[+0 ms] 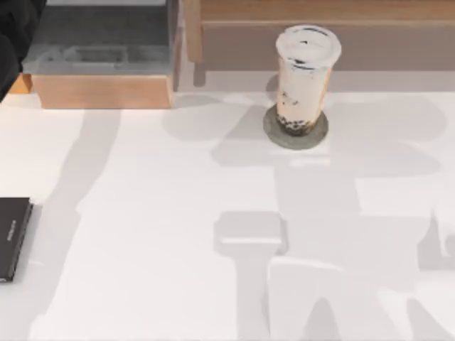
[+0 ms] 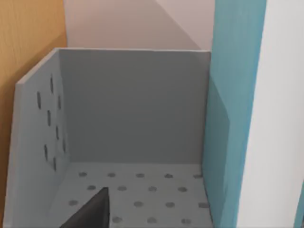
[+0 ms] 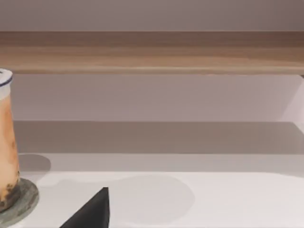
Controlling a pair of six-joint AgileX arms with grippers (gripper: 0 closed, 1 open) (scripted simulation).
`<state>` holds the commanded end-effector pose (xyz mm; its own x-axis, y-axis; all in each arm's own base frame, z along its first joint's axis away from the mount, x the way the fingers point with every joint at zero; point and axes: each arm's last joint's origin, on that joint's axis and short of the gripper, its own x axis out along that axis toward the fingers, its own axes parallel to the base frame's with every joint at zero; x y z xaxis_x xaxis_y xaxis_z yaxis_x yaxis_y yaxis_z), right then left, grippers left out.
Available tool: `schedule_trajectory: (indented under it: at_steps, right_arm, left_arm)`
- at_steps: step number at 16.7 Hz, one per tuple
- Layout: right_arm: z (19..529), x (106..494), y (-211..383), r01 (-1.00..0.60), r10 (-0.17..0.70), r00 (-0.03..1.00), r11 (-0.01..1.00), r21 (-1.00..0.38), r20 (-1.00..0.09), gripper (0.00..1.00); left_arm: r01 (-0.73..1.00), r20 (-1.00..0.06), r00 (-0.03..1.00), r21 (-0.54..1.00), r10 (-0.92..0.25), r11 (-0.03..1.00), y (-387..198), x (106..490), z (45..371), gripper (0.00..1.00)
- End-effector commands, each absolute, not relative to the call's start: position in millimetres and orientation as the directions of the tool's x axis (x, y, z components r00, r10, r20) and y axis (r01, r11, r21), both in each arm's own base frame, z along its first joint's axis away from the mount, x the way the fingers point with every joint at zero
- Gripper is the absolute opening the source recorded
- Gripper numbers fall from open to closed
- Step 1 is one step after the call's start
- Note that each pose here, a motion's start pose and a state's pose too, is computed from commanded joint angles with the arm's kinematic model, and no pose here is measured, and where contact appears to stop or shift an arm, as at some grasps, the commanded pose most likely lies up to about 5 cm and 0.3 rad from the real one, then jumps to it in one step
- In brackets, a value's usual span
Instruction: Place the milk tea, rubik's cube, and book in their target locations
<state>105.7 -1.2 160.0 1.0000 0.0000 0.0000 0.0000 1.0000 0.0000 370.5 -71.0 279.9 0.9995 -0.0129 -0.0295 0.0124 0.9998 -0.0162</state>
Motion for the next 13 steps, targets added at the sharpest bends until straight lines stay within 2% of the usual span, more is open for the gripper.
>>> schedule_trajectory:
  at_steps: [3,6,13]
  right_arm:
    - [160.0,105.7,-1.2,0.0,0.0,1.0,1.0,0.0,0.0,1.0]
    - [160.0,105.7,-1.2,0.0,0.0,1.0,1.0,0.0,0.0,1.0]
    - [160.0,105.7,-1.2,0.0,0.0,1.0,1.0,0.0,0.0,1.0]
  left_arm:
    - [0.015,-0.022,1.0,-0.016,-0.015,1.0,-88.3,408.7,261.2,1.0]
    - [0.017,-0.009,1.0,-0.018,-0.017,1.0,-99.2,429.1,249.6,1.0]
    - [0.014,-0.007,1.0,-0.018,-0.014,1.0,-99.2,433.2,247.4,1.0]
